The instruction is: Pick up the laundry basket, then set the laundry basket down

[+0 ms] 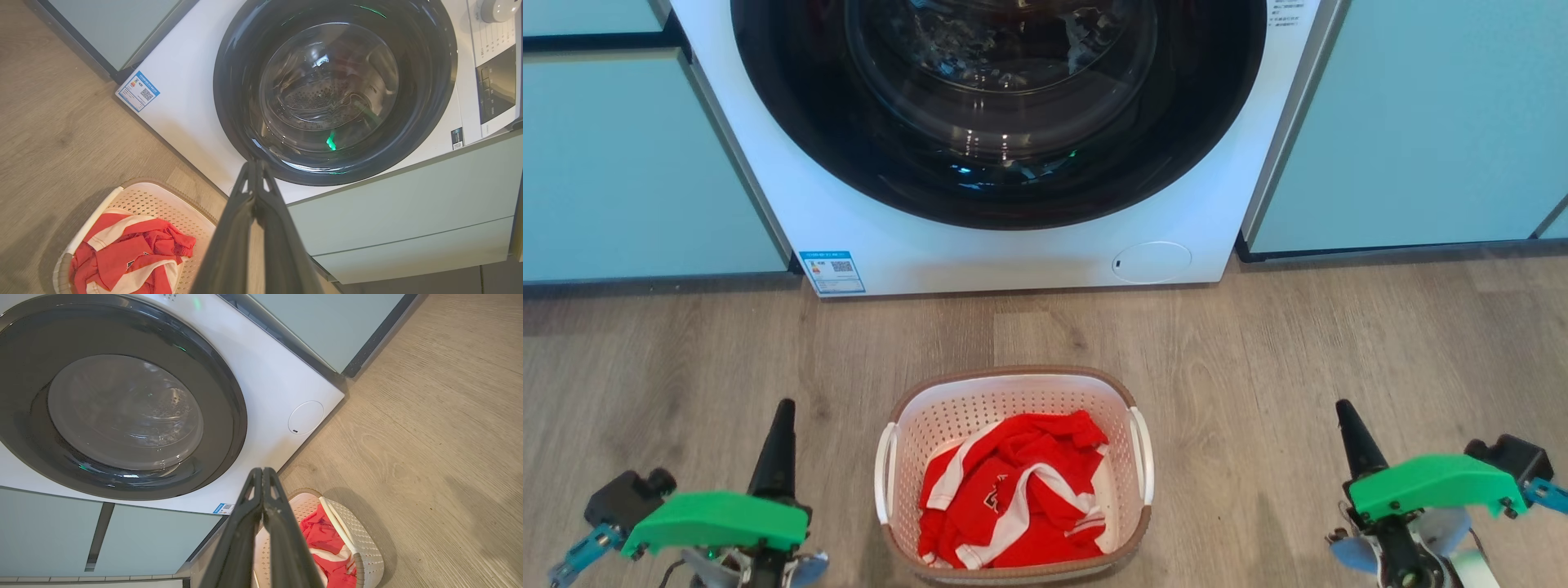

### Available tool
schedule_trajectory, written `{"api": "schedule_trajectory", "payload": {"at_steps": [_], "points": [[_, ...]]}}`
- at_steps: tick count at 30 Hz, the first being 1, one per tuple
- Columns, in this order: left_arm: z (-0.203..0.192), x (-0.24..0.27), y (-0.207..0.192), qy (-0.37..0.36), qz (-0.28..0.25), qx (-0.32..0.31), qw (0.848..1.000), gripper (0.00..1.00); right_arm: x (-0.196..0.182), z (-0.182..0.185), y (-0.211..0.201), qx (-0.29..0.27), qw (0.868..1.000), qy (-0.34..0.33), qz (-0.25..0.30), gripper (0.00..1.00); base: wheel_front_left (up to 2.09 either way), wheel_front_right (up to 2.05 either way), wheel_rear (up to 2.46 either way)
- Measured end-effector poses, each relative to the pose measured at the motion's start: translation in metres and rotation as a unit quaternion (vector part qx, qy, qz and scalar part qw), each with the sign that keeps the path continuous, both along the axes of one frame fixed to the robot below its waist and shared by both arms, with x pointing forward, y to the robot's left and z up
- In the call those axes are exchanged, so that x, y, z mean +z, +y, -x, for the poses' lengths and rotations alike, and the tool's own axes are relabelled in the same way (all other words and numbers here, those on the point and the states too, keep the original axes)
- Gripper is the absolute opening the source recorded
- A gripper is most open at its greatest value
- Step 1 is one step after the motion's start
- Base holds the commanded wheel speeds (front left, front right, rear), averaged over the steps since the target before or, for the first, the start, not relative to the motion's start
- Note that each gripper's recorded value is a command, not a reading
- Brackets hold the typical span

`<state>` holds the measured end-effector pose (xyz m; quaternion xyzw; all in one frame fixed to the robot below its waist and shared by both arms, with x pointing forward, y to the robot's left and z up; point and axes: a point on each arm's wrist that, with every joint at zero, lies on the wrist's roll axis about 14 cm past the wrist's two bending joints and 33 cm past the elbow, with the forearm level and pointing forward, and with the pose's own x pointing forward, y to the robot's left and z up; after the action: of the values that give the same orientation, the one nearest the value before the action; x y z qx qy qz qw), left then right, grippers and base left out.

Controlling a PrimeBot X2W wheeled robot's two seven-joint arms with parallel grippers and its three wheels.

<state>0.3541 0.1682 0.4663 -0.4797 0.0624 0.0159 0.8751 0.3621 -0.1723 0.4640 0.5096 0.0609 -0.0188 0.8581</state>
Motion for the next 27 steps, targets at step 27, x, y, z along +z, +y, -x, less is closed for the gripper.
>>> {"api": "schedule_trajectory", "payload": {"at_steps": [27], "points": [[-0.008,0.000,0.010,0.010,0.148,0.023,0.989,0.00,0.006,-0.007,-0.017,-0.031,0.991,-0.001,-0.129,0.00,0.00,0.00,0.00]]}}
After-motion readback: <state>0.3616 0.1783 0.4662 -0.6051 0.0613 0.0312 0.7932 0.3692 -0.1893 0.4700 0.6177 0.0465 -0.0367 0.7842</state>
